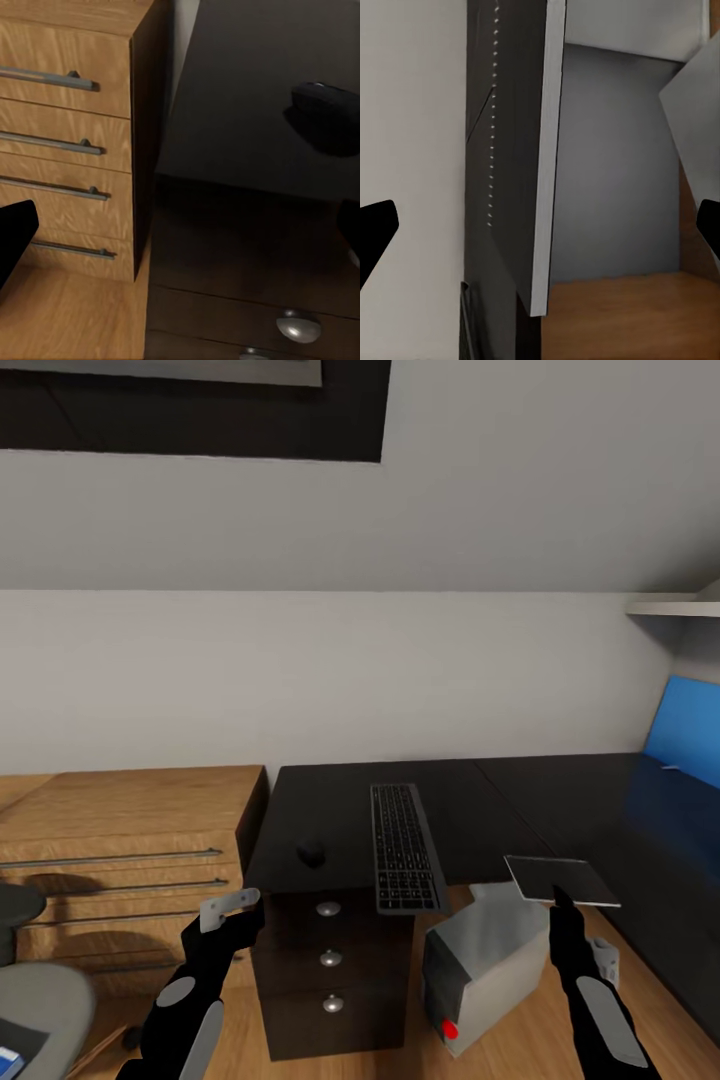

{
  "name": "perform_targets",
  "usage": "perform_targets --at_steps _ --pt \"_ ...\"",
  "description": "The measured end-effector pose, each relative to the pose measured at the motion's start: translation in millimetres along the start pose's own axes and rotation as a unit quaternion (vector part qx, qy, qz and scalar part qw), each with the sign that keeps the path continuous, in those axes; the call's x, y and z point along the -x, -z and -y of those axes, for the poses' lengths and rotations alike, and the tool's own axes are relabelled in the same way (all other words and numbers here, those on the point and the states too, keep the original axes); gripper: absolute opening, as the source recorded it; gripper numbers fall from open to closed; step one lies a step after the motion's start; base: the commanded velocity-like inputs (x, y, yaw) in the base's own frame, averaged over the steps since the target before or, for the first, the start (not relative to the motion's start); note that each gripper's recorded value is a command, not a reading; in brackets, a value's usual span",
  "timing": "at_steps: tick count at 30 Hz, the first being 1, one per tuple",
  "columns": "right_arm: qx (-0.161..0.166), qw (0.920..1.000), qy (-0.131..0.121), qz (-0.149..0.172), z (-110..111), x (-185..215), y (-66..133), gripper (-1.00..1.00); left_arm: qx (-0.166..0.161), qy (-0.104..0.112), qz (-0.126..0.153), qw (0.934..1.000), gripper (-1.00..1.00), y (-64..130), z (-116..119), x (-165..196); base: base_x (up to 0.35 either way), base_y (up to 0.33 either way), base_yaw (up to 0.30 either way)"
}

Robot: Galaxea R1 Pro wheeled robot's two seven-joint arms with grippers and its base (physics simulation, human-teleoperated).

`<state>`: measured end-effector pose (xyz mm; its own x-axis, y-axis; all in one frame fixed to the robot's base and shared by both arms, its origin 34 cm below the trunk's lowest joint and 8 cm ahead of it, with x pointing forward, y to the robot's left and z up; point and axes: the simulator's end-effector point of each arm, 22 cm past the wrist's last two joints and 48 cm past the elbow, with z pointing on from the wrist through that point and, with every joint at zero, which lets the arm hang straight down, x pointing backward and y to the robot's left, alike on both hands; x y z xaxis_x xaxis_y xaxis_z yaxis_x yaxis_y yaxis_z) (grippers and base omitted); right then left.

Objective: In the bedroom, organize the workspace by keeping the computer under the desk, ensuring the monitor is on the desk, placing the keyboard on the desk next to the monitor, placing the mouse on the desk next to the keyboard, moving the folder from the swivel chair onto the desk next to the mouse, stacking the notebook on top of the folder with the pen on top of the notebook, and positioning the swivel chair next to the desk.

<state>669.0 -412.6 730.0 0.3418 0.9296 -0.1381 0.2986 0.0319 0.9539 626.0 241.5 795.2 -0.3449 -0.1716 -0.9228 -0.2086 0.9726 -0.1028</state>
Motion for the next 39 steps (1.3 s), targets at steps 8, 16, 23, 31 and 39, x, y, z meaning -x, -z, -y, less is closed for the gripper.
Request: perform_targets --at_steps 8,16,23,31,39 --pt "-0.010 0.9999 0.002 0.002 4.6 4.1 -0.9 1.00 0.000 0.000 -0.001 1.0000 1.00 -0.1 0.0 -0.6 0.089 -0.068 0.000" --pt "-0.012 0.9999 0.003 0.002 5.4 5.0 -1.2 1.00 0.000 0.000 -0.001 1.0000 1.00 -0.3 -0.3 -0.7 0.010 -0.008 0.000" --pt "-0.019 0.9998 0.003 0.002 9.4 5.0 -1.4 1.00 0.000 0.000 0.000 1.0000 1.00 0.0 0.5 -0.1 0.001 -0.001 0.000" --pt "-0.023 0.9997 0.002 0.001 20.4 3.6 -2.5 1.00 -0.003 0.004 0.009 0.9999 1.00 0.5 1.6 1.3 0.000 0.000 0.000" --pt "-0.023 0.9997 0.002 0.001 22.6 2.6 -2.7 1.00 -0.003 0.004 0.010 0.9999 1.00 0.2 1.2 0.4 0.000 0.000 0.000"
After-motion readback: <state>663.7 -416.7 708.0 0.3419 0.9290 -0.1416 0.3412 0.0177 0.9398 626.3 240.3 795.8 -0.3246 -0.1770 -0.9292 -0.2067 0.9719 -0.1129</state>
